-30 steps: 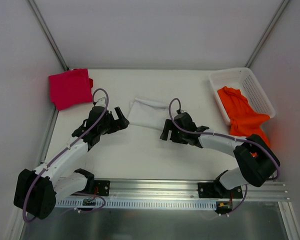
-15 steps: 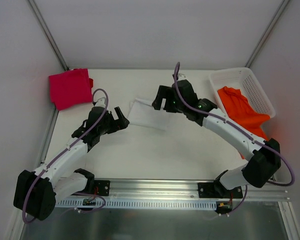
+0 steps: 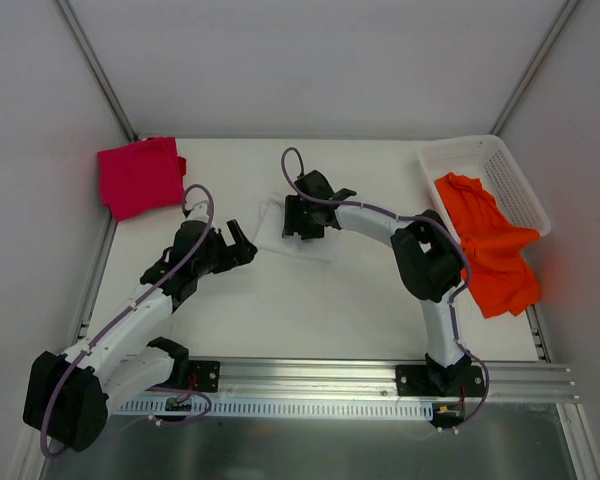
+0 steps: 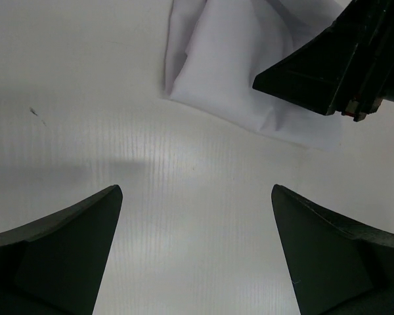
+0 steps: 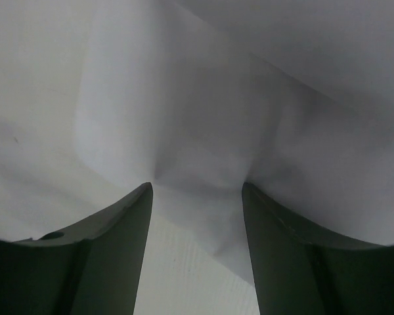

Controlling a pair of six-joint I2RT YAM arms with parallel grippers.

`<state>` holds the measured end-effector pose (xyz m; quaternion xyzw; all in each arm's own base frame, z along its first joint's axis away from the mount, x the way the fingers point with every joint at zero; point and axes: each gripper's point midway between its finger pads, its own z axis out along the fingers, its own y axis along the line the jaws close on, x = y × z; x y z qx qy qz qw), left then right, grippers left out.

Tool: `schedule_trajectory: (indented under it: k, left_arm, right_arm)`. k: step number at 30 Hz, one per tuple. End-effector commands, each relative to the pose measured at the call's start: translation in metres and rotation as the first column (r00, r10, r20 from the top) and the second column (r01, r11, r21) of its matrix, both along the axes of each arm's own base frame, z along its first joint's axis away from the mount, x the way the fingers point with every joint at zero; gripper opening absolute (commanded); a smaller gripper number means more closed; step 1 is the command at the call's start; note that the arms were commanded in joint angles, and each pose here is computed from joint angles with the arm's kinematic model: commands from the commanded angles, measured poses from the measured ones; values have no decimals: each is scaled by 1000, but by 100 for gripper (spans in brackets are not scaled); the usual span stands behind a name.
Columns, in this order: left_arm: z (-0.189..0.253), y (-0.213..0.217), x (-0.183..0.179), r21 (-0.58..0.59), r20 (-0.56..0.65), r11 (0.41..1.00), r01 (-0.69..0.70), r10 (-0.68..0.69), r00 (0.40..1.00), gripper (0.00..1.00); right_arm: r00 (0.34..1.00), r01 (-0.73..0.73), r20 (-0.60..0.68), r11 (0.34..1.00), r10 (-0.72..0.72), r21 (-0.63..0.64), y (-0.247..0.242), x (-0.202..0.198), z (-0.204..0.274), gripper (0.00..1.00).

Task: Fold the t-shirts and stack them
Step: Fold the tshirt

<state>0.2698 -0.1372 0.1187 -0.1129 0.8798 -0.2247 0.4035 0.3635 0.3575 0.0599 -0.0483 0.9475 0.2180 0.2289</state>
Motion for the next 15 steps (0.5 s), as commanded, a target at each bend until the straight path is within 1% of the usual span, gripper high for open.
schedule_trajectory:
  k: [1, 3, 7, 12, 15]
  left_arm:
    - [-4, 4, -2, 26, 10, 1000, -6, 6, 1000, 99]
    - [-8, 5, -2, 33, -2, 999, -9, 9, 1000, 99]
    - [-13, 4, -1, 42, -20, 999, -5, 6, 1000, 99]
    - [-23, 5, 2, 63, -51, 998, -10, 13, 999, 99]
    - [-27, 4, 3, 68, -64, 998, -11, 16, 998, 99]
  right_arm:
    - [999, 6, 36, 996, -9, 89, 11, 22, 26, 60]
    - [1000, 9, 15, 996, -11, 94, 9, 25, 18, 60]
    - [1000, 18, 8, 994, -19, 108, 2, 33, 20, 61]
    - [1000, 19, 21, 987, -23, 159, -5, 48, 40, 62]
    - [999, 20, 32, 981, -27, 194, -11, 63, 53, 63]
